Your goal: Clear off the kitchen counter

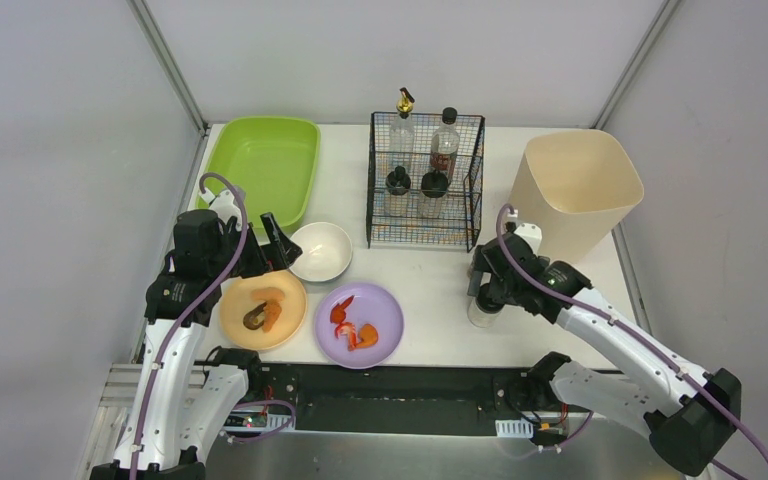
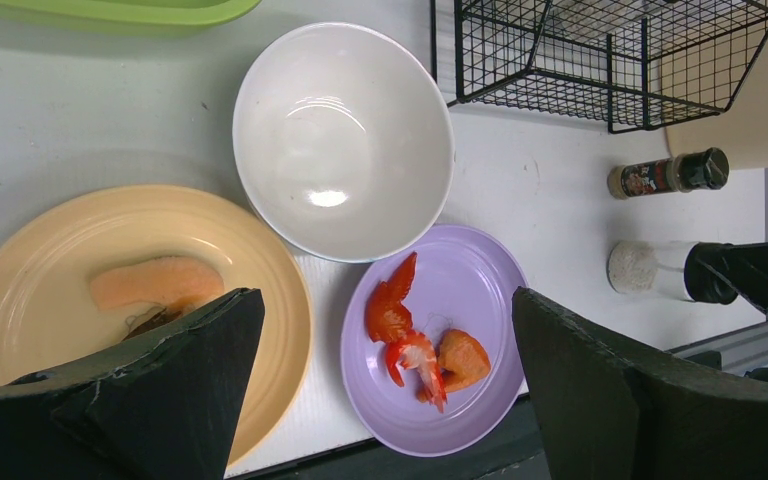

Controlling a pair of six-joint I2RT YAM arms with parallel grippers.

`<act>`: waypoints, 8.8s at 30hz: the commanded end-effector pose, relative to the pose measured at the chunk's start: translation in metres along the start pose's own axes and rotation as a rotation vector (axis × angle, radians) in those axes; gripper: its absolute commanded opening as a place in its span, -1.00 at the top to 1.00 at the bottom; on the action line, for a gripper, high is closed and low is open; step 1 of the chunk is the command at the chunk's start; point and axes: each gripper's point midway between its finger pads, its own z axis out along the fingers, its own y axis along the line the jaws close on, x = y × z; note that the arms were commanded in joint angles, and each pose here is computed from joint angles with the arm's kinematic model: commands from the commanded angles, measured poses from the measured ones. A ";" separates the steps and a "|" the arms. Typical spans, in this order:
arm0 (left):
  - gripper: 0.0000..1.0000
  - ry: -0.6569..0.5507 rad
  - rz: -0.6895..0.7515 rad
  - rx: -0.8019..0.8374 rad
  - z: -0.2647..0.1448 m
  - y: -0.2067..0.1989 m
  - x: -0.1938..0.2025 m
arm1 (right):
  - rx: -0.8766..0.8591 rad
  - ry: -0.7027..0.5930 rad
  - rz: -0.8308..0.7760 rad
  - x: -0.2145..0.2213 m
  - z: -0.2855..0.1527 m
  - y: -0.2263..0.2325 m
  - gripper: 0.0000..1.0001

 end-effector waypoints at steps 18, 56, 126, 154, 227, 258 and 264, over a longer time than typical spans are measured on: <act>-0.99 -0.022 -0.002 0.018 -0.001 -0.003 -0.005 | -0.052 0.085 0.015 0.024 0.015 0.017 -0.93; -0.99 -0.016 -0.004 0.012 0.001 -0.001 -0.005 | -0.290 -0.176 -0.053 -0.104 -0.064 0.129 0.31; -0.99 -0.024 0.000 0.008 0.000 0.000 -0.005 | -0.231 -0.299 -0.094 -0.179 -0.034 0.174 -0.99; -0.99 -0.027 0.000 0.007 -0.001 0.000 -0.005 | -0.003 -0.162 0.072 -0.094 0.027 0.040 -0.93; -0.99 -0.025 -0.001 0.015 -0.001 -0.002 -0.005 | -0.194 -0.307 -0.068 -0.176 -0.055 0.128 0.61; -0.99 -0.010 -0.007 0.012 0.002 -0.001 -0.003 | -0.128 -0.138 -0.063 -0.181 0.056 0.170 0.57; -0.99 -0.013 -0.005 0.010 0.002 0.000 -0.003 | -0.123 -0.082 -0.067 -0.170 0.072 0.170 0.45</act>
